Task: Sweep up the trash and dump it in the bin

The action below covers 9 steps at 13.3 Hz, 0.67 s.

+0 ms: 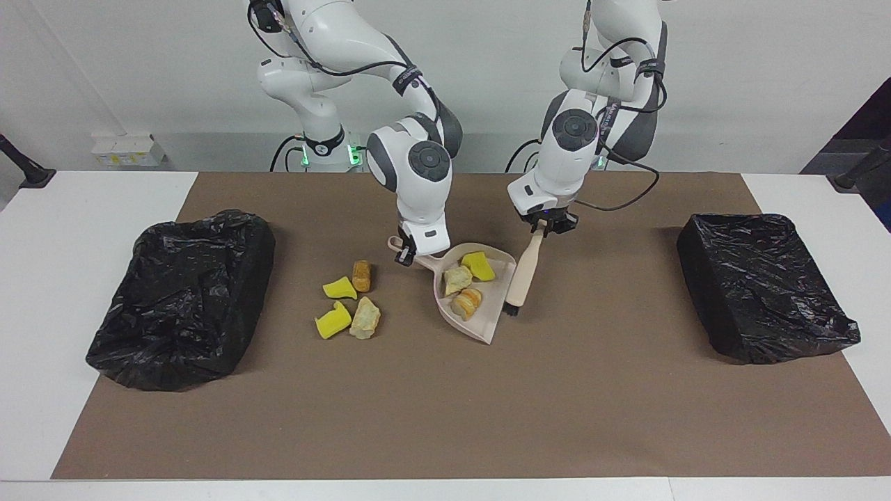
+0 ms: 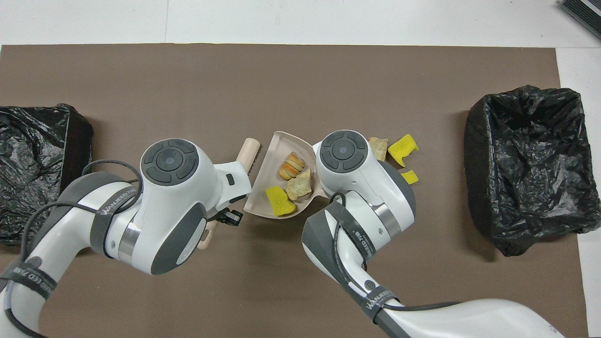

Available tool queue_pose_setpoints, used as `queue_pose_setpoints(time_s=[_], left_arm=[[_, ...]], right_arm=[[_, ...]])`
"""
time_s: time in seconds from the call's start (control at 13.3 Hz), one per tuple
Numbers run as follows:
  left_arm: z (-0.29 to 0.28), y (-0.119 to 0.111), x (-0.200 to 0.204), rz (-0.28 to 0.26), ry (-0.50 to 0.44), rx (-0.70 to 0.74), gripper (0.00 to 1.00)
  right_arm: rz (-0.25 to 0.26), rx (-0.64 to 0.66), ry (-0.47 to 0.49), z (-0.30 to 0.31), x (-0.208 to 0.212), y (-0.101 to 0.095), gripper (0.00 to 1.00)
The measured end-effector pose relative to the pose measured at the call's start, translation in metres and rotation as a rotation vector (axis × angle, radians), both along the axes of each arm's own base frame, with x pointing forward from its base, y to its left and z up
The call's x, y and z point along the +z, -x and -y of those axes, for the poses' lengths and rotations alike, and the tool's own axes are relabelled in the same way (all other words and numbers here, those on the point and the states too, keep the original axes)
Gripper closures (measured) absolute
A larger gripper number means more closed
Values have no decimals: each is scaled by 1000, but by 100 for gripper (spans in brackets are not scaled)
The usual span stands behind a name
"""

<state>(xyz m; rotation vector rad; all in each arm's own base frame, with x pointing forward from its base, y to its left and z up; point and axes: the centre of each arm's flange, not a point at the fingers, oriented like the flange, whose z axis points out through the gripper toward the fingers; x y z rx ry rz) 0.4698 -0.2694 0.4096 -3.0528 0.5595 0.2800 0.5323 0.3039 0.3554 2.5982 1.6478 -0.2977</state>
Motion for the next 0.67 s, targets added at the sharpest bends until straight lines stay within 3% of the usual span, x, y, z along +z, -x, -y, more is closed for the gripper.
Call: queue_pose_setpoints(time_s=[0.3, 0.53, 0.67], left_arm=[[13, 17, -6, 1, -60, 262, 74], [42, 54, -11, 21, -60, 367, 74], [68, 92, -17, 31, -18, 388, 74]], right_arm=[[34, -66, -6, 38, 23, -18, 68], [66, -103, -10, 93, 68, -33, 68], [87, -128, -11, 141, 108, -38, 68]])
